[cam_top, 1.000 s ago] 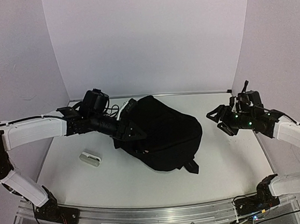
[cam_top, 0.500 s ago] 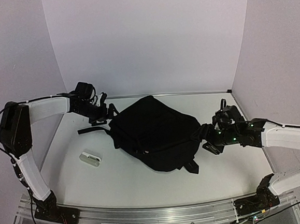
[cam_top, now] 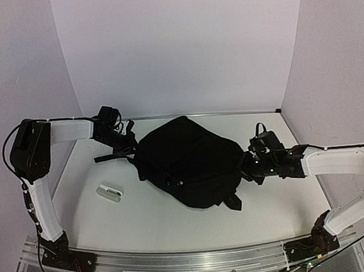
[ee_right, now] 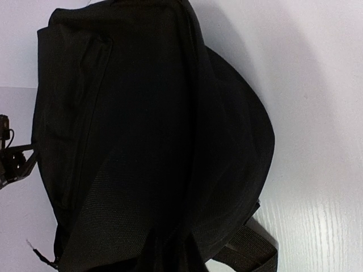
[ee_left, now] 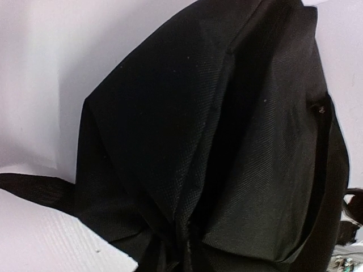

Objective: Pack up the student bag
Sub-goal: Adjust the student bag at the center of the board.

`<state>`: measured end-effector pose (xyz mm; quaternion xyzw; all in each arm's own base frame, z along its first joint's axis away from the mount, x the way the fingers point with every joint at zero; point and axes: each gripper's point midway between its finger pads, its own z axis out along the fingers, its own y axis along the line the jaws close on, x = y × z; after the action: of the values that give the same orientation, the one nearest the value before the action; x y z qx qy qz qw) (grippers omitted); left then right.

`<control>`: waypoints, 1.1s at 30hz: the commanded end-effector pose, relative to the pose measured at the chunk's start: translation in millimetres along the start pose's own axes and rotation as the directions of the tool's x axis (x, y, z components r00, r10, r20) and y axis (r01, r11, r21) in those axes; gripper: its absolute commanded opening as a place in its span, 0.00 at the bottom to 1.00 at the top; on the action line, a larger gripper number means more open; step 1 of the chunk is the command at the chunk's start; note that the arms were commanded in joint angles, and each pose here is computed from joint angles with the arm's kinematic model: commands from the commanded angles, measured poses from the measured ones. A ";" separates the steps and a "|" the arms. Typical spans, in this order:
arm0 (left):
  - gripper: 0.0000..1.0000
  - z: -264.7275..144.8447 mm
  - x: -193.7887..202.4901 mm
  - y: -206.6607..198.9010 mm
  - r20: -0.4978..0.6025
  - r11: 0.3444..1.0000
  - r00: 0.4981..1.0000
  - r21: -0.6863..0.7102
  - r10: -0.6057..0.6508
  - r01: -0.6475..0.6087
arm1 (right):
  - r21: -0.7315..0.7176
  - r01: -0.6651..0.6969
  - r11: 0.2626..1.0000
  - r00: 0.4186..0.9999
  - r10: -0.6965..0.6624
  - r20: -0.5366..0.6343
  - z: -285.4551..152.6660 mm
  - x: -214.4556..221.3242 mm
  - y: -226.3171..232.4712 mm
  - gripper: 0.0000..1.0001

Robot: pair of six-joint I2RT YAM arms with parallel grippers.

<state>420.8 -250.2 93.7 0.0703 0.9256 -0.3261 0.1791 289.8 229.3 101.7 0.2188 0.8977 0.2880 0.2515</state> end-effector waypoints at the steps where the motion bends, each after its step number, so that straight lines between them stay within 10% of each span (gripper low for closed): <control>1: 0.00 -10.6 12.0 -34.6 0.008 0.986 0.999 0.157 0.054 -0.054 | 0.009 0.039 0.999 0.988 -0.040 0.146 2.9 -46.5 15.6 0.00; 12: 0.00 -20.4 162.3 -149.9 -0.176 0.895 0.921 0.355 0.347 -0.269 | 0.158 0.200 0.967 0.941 -0.234 0.244 41.2 -163.2 19.6 0.01; 17: 0.21 -36.0 208.6 -195.1 -0.200 0.856 0.893 0.429 0.402 -0.289 | 0.231 0.294 0.928 0.911 -0.345 0.227 55.8 -192.3 42.4 0.28; 23: 0.60 -65.3 168.5 -195.2 -0.085 0.899 0.925 0.283 0.369 -0.333 | 0.172 0.342 0.924 0.892 -0.376 0.249 15.5 -199.6 76.8 0.61; 33: 0.90 -63.3 54.5 -162.5 0.106 0.912 0.912 0.067 0.396 -0.404 | -0.063 0.404 0.913 0.907 -0.390 0.161 -35.3 -91.1 140.7 0.67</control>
<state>279.4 -329.9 206.6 0.2152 0.8715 -0.3759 0.2299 426.0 229.7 238.9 0.0706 0.8851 0.2152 0.4065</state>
